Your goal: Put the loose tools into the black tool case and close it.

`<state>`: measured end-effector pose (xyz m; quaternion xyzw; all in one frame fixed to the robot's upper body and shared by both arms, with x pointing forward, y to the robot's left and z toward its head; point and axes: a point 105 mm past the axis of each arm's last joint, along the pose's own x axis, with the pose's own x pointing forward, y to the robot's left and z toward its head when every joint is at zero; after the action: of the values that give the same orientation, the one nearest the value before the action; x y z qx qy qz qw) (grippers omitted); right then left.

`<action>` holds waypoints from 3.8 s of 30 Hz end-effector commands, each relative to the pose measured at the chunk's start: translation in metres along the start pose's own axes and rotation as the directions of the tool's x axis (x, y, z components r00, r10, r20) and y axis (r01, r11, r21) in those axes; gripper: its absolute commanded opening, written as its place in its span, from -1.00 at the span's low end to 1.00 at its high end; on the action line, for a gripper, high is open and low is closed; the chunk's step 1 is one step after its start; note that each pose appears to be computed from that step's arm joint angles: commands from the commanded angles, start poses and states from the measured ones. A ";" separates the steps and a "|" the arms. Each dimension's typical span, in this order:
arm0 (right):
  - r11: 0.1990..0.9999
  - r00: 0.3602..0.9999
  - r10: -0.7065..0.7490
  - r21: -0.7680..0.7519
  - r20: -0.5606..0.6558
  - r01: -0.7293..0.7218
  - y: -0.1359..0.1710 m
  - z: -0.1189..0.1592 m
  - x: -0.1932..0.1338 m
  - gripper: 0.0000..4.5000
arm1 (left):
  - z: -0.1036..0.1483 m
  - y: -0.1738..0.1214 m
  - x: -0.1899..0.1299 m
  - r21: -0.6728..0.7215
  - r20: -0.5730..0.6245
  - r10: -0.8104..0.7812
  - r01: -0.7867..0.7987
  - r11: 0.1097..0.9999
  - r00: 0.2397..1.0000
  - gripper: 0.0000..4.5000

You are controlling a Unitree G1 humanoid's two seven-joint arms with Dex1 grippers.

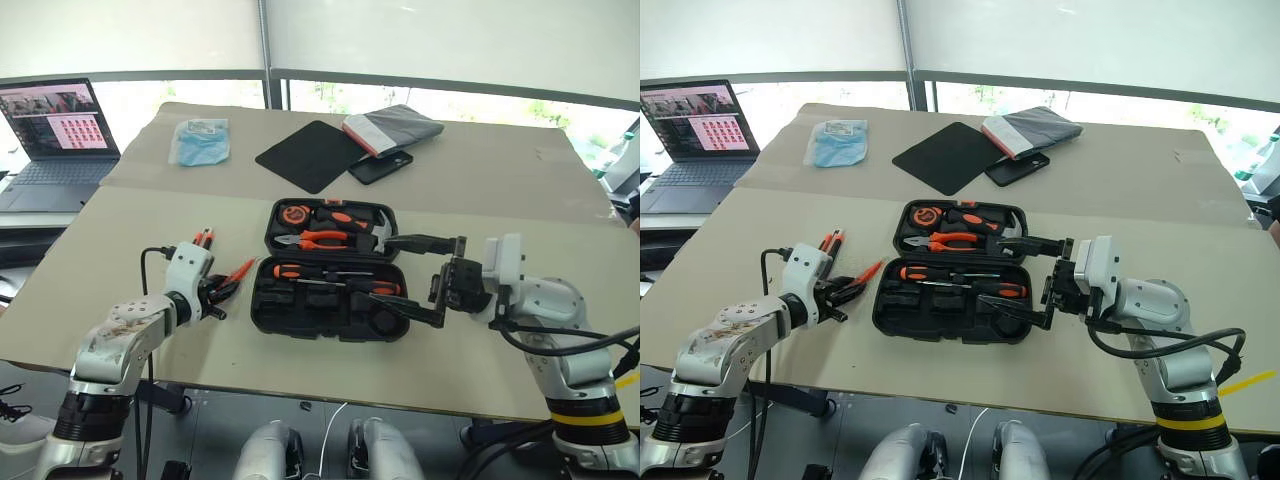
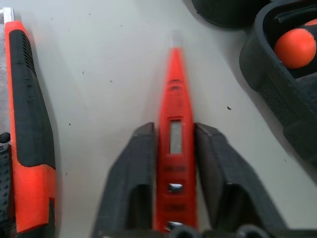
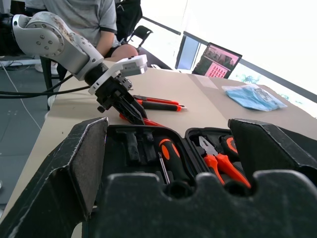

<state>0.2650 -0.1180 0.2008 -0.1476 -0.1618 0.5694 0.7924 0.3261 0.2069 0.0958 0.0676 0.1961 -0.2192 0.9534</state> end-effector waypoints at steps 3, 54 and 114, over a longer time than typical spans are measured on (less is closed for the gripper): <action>0.999 1.000 -0.012 -0.031 -0.005 0.012 0.001 0.009 -0.005 1.00 | 0.033 0.001 -0.021 0.006 0.270 -0.045 0.045 0.999 0.962 -0.78; 0.999 0.994 -0.018 0.040 -0.108 0.022 0.020 -0.012 -0.026 1.00 | 0.030 -0.077 0.022 0.586 -0.549 -0.489 0.729 0.353 0.678 -0.78; 0.995 0.992 -0.068 0.068 -0.108 0.076 0.020 -0.025 -0.022 1.00 | 0.026 -0.079 0.033 0.452 -0.070 -0.654 0.608 0.653 0.753 -0.98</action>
<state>0.2528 -0.1365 0.1583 -0.1357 -0.0794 0.5372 0.8287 0.3263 0.1139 0.1083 0.2140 0.0934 -0.5934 0.7703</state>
